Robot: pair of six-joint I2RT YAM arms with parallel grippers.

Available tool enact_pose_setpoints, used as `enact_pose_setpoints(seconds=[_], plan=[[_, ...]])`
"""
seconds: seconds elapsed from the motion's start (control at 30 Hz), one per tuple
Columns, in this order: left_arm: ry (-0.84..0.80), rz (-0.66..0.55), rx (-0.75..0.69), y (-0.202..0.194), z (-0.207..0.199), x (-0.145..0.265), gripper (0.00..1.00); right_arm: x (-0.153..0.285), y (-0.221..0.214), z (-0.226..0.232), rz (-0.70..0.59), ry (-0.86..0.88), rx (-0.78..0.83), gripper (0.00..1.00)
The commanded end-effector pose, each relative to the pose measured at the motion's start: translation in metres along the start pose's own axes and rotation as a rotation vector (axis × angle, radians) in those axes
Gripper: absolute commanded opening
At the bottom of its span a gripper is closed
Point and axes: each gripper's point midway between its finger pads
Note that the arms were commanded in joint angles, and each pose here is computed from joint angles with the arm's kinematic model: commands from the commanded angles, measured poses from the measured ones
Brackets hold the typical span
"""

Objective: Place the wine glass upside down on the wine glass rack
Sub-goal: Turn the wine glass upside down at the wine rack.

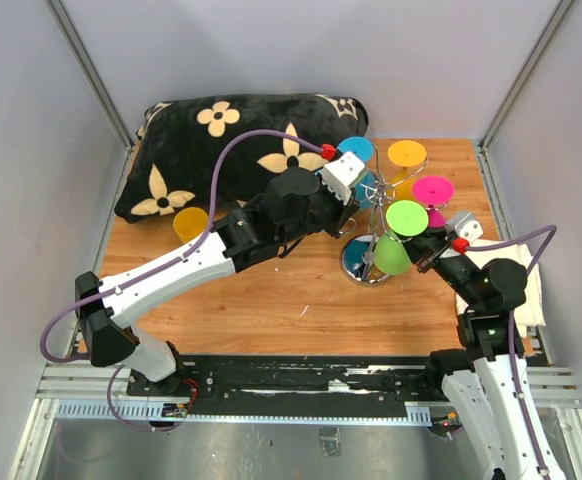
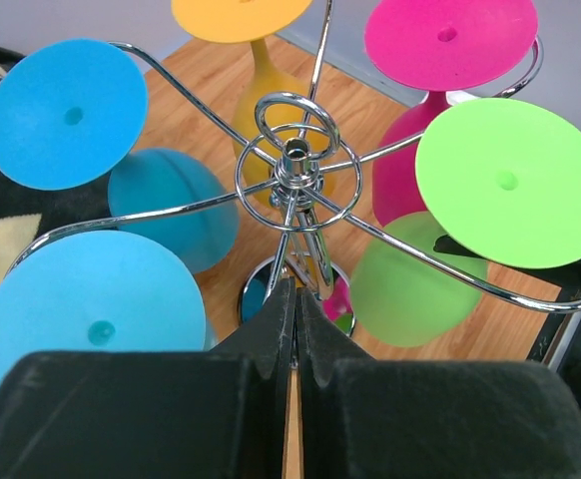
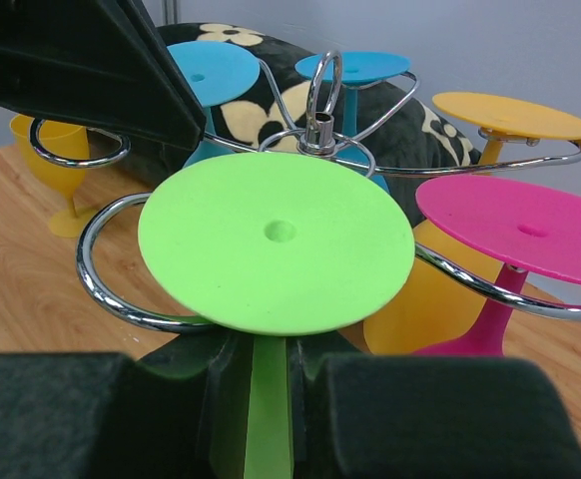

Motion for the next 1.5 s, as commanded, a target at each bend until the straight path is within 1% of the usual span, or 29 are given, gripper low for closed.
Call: enact_pose_setpoints(seconds=[0.0, 0.07, 0.13, 0.23, 0.33, 0.57, 0.6, 0.73, 0.87, 1.07, 1.23, 1.3, 1.47], plan=[[-0.013, 0.101, -0.004, -0.028, -0.002, -0.005, 0.04, -0.001, 0.005, 0.002, -0.032, 0.025, 0.020, 0.01], [-0.013, 0.095, 0.000, -0.025, -0.002, -0.004, 0.04, -0.001, 0.002, -0.001, -0.018, 0.004, 0.013, 0.01], [-0.006, 0.078, 0.003, -0.018, -0.002, -0.001, 0.09, 0.000, -0.002, -0.003, -0.001, -0.011, 0.011, 0.01], [0.008, 0.039, 0.011, -0.002, 0.000, 0.005, 0.20, 0.001, -0.004, -0.004, 0.003, -0.020, 0.017, 0.01], [0.017, -0.007, 0.025, 0.016, 0.001, 0.011, 0.33, 0.002, -0.005, -0.004, 0.004, -0.022, 0.020, 0.01], [0.028, -0.139, 0.062, 0.062, 0.000, 0.021, 0.58, 0.001, -0.006, -0.005, 0.007, -0.020, 0.026, 0.01], [0.026, -0.153, 0.069, 0.068, -0.001, 0.021, 0.60, 0.001, -0.006, -0.005, 0.009, -0.021, 0.027, 0.01], [0.002, -0.191, 0.098, 0.088, -0.009, 0.012, 0.61, 0.001, -0.009, -0.005, 0.016, -0.023, 0.023, 0.01], [-0.012, -0.198, 0.119, 0.097, -0.015, -0.005, 0.61, 0.001, -0.012, -0.005, 0.020, -0.028, 0.018, 0.01], [-0.036, -0.152, 0.134, 0.093, -0.026, -0.032, 0.60, 0.002, -0.013, -0.006, 0.022, -0.036, 0.016, 0.01], [-0.011, -0.092, 0.114, 0.078, -0.033, -0.052, 0.58, 0.002, -0.012, -0.007, 0.021, -0.041, 0.017, 0.01], [0.020, -0.077, 0.099, 0.073, -0.033, -0.058, 0.55, 0.002, -0.013, -0.007, 0.022, -0.043, 0.016, 0.01], [0.097, -0.044, 0.086, 0.058, -0.022, -0.066, 0.43, 0.002, -0.012, -0.007, 0.020, -0.044, 0.015, 0.01]])
Point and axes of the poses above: each gripper's point midway between its finger pads, its own x axis back along the fingers, its own z axis along the line the jaws close on, y = z × x, and after that the axes turned 7 degrees about x, right-handed
